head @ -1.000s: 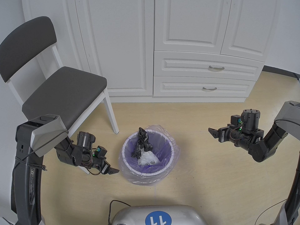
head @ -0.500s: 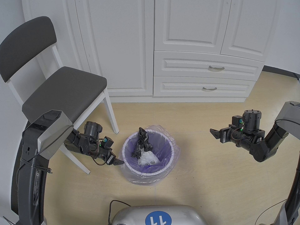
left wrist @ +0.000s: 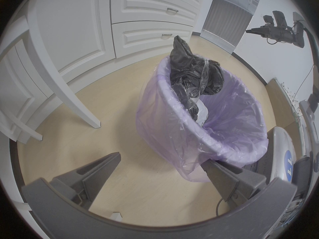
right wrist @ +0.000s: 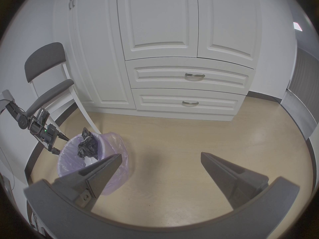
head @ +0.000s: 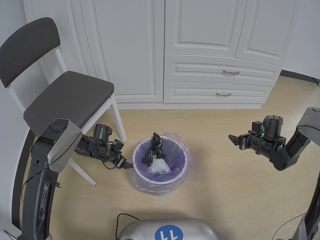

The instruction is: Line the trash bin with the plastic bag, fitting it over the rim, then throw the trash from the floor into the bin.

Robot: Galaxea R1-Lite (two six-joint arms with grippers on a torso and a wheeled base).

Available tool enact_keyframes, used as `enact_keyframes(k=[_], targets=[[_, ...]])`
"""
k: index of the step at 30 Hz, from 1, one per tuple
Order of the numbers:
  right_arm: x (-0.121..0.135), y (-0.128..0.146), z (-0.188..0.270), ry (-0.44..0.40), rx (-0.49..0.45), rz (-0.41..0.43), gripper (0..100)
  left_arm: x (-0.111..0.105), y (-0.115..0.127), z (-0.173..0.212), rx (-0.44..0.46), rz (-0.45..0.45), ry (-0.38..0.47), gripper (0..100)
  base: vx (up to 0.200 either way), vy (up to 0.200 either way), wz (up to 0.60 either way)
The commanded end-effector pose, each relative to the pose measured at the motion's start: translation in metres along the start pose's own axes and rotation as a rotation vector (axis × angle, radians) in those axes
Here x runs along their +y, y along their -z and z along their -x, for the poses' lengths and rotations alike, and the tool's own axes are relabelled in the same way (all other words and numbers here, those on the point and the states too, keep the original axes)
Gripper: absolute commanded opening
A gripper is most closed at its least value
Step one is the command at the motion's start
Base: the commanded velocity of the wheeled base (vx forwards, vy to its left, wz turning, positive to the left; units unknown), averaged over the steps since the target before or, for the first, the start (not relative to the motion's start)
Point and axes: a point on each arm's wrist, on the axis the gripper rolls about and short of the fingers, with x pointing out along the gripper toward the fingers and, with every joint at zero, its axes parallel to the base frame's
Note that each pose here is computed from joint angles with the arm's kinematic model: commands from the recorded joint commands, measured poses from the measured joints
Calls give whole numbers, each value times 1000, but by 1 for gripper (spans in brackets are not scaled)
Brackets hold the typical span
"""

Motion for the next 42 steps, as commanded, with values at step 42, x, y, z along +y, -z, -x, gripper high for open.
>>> enact_keyframes(k=[42], targets=[[4, 37, -11, -66, 71, 71, 100, 16, 24, 13, 99, 69, -19, 100, 0, 0, 0]])
